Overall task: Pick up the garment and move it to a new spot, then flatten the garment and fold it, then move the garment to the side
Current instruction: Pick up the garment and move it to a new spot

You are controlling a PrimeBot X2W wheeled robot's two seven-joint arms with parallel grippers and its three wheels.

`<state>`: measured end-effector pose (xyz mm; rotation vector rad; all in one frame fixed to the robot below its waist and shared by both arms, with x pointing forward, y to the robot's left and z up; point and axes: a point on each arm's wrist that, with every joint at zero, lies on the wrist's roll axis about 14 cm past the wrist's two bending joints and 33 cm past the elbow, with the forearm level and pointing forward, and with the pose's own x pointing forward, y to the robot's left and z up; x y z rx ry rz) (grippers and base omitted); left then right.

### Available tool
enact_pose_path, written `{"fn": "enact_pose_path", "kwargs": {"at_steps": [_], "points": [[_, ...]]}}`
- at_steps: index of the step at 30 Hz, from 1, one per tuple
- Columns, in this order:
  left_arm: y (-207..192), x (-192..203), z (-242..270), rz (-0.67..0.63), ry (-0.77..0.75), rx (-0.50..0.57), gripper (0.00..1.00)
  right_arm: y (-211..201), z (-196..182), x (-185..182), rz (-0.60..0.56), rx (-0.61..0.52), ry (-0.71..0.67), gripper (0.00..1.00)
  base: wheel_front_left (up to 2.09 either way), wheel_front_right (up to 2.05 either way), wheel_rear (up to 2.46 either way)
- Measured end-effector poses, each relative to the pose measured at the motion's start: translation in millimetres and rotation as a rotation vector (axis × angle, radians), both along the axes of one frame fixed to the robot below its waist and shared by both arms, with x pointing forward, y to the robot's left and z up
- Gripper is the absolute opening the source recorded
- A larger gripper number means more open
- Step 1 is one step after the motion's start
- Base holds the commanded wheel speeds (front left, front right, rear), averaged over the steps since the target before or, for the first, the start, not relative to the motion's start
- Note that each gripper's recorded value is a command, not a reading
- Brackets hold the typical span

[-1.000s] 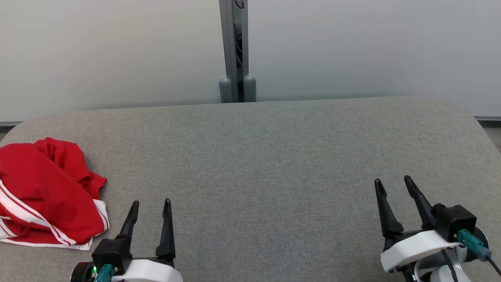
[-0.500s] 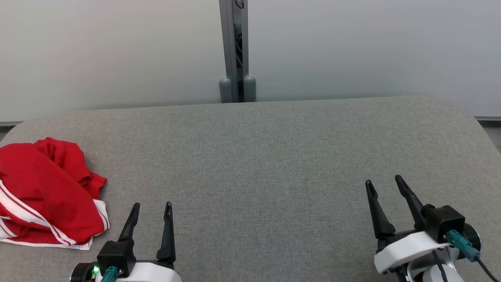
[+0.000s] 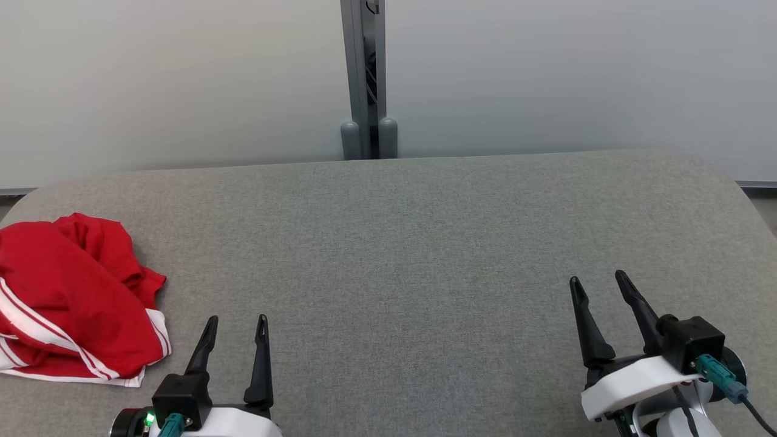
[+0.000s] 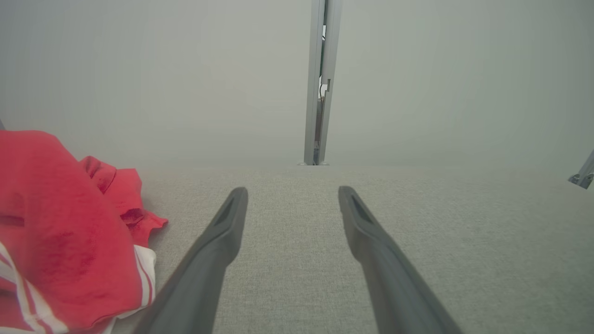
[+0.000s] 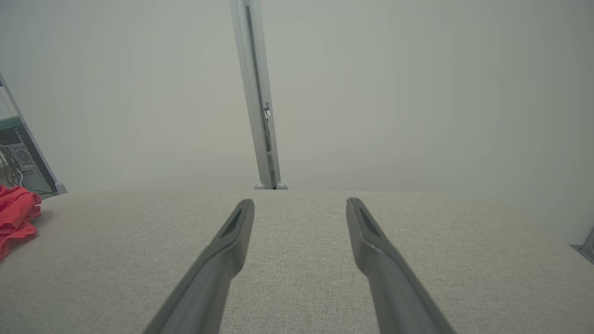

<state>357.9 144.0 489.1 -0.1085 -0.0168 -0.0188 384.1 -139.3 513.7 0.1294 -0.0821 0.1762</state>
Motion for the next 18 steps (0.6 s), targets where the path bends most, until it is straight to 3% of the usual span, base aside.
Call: {"fn": "enact_pose_path", "kwargs": {"at_steps": [7, 18], "points": [[11.5, -5.4, 0.1, 0.035, -0.001, -0.002, 1.00, 14.9, 0.4, 3.2, 0.041, 0.019, 0.000, 1.00, 0.00, 0.00, 0.00], [62.3, -34.2, -0.8, 0.194, -0.002, -0.002, 1.00, 74.2, -0.5, 8.9, 0.209, 0.036, 0.008, 1.00, 0.00, 0.00, 0.00]]}}
